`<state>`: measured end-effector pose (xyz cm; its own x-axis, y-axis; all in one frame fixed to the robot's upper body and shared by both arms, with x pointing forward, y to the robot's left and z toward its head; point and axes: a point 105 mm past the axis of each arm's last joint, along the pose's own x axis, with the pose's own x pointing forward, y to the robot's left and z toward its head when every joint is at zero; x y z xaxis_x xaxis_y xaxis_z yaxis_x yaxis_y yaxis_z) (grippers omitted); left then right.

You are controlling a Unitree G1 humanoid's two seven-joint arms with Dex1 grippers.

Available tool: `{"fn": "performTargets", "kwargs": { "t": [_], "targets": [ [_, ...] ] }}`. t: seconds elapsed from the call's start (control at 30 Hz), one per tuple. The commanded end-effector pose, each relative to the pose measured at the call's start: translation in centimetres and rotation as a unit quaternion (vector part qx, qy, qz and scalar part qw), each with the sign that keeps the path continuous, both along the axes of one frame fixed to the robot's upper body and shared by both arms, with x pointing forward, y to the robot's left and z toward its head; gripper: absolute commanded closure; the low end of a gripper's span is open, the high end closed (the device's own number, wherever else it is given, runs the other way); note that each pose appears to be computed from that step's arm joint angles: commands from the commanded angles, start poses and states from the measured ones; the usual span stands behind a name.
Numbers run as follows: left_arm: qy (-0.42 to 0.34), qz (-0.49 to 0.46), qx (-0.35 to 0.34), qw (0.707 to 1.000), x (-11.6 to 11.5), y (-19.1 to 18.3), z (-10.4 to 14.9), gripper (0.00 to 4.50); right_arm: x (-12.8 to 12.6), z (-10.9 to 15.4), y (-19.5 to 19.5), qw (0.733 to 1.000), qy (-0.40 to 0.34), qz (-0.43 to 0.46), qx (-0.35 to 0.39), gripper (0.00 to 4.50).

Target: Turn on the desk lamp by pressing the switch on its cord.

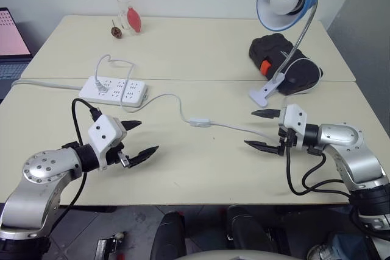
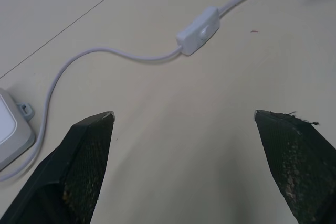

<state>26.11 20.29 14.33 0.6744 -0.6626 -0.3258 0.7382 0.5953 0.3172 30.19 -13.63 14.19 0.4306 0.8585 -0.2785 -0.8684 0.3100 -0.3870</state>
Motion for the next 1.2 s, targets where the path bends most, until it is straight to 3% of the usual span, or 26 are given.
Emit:
{"fn": "performTargets", "kwargs": {
  "t": [0.03, 0.4, 0.77, 1.03, 1.2],
  "targets": [
    [-0.016, -0.022, 0.000, 1.000, -0.4, -0.7, 1.4, 0.07, 0.0, 1.9, 0.3, 1.000, -0.027, 0.011, 0.011, 0.02],
    [-0.041, -0.030, -0.010, 0.999, -1.2, -0.8, 2.5, 0.07, -0.9, 3.7, 1.2, 0.998, 0.018, 0.053, 0.024, 0.02],
    [-0.008, -0.053, -0.015, 0.998, -2.2, 0.5, 2.6, 0.07, -2.7, 4.9, 1.5, 0.997, 0.036, 0.060, 0.010, 0.02],
    [-0.001, -0.074, 0.003, 0.997, -2.3, 0.6, 2.7, 0.07, -2.0, 4.6, 2.0, 0.998, 0.014, 0.054, 0.008, 0.02],
    [-0.004, -0.086, 0.010, 0.996, -2.3, 0.1, 2.7, 0.07, 0.6, 4.0, 4.0, 0.999, 0.009, 0.044, 0.018, 0.02]
  ]
}}
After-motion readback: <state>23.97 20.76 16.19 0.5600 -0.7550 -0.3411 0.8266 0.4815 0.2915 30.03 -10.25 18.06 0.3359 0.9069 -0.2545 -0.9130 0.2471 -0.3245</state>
